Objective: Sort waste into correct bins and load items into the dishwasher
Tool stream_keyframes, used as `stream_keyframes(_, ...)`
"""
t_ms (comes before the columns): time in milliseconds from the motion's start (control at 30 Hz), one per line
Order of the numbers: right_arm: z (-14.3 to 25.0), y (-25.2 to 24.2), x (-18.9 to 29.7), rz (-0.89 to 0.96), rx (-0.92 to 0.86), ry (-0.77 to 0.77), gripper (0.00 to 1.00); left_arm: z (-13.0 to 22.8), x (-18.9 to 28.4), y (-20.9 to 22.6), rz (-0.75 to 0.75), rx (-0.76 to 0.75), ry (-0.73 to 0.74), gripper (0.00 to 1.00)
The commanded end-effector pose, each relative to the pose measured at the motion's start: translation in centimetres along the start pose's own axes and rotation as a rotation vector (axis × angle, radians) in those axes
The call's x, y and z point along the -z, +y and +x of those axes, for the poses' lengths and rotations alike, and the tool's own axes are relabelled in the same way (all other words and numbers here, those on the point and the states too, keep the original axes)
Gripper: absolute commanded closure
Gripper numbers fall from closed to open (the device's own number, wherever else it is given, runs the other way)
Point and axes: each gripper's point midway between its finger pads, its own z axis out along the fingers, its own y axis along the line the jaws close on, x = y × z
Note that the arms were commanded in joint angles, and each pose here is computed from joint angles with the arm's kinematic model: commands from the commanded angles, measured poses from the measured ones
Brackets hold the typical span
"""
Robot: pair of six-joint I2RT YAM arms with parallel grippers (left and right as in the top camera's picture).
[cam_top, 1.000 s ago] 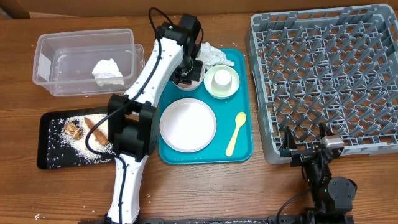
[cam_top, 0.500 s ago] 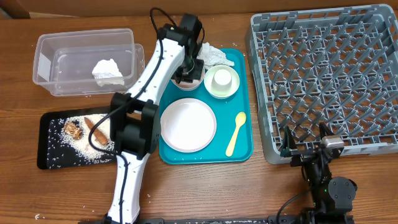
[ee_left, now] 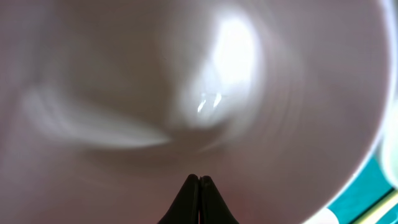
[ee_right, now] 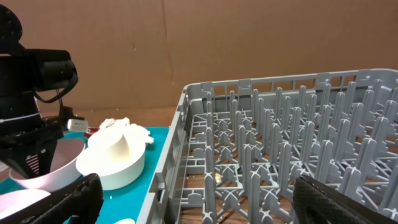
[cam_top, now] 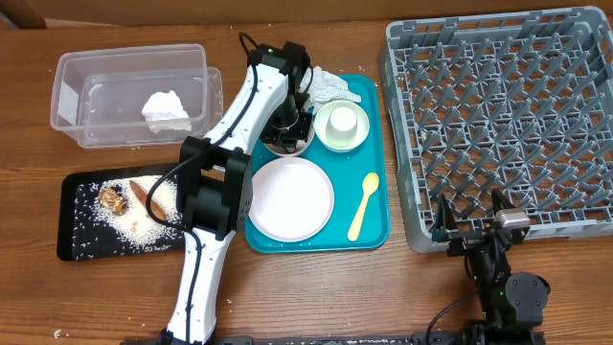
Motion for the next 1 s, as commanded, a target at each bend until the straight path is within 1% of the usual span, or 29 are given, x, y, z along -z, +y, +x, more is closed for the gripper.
stream_keyframes(0, 0.2, -0.2, 0.0, 0.010, 0.001, -0.004, 0.00, 0.6, 0.7, -0.8, 0.025, 0.017, 0.014, 0.96)
stream_keyframes(267, 0.2, -0.2, 0.0, 0.010, 0.000, -0.004, 0.00, 2.1, 1.1, -1.8, 0.013, 0.011, 0.051, 0.96)
stream_keyframes(367, 0.2, -0.2, 0.0, 0.010, 0.001, -0.004, 0.00, 1.5, 2.0, -2.0, 0.011, 0.000, 0.006, 0.96)
stream_keyframes(500, 0.2, -0.2, 0.0, 0.010, 0.001, -0.004, 0.00, 1.1, 4.2, -2.2, 0.021, 0.008, -0.055, 0.96)
stream_keyframes(700, 0.2, -0.2, 0.0, 0.010, 0.001, -0.004, 0.00, 0.2, 8.5, -0.2, -0.018, 0.069, -0.194, 0.96)
stream_keyframes(767, 0.2, -0.2, 0.0, 0.009, 0.001, -0.004, 0.00, -0.8, 9.8, 0.3, -0.002, 0.080, -0.259, 0.85)
stream_keyframes(800, 0.2, -0.2, 0.0, 0.010, 0.001, -0.004, 0.00, -1.4, 10.3, 0.5, 0.007, 0.091, -0.293, 0.68)
stream_keyframes(867, 0.2, -0.2, 0.0, 0.010, 0.001, -0.004, 0.00, -3.2, 11.5, 0.9, 0.029, 0.106, -0.380, 0.02)
stream_keyframes(900, 0.2, -0.2, 0.0, 0.010, 0.001, -0.004, 0.00, -3.9, 12.0, 0.8, 0.050, 0.103, -0.412, 0.00)
stream_keyframes(967, 0.2, -0.2, 0.0, 0.010, 0.001, -0.004, 0.00, -5.9, 13.2, -0.2, 0.139, 0.078, -0.493, 0.00)
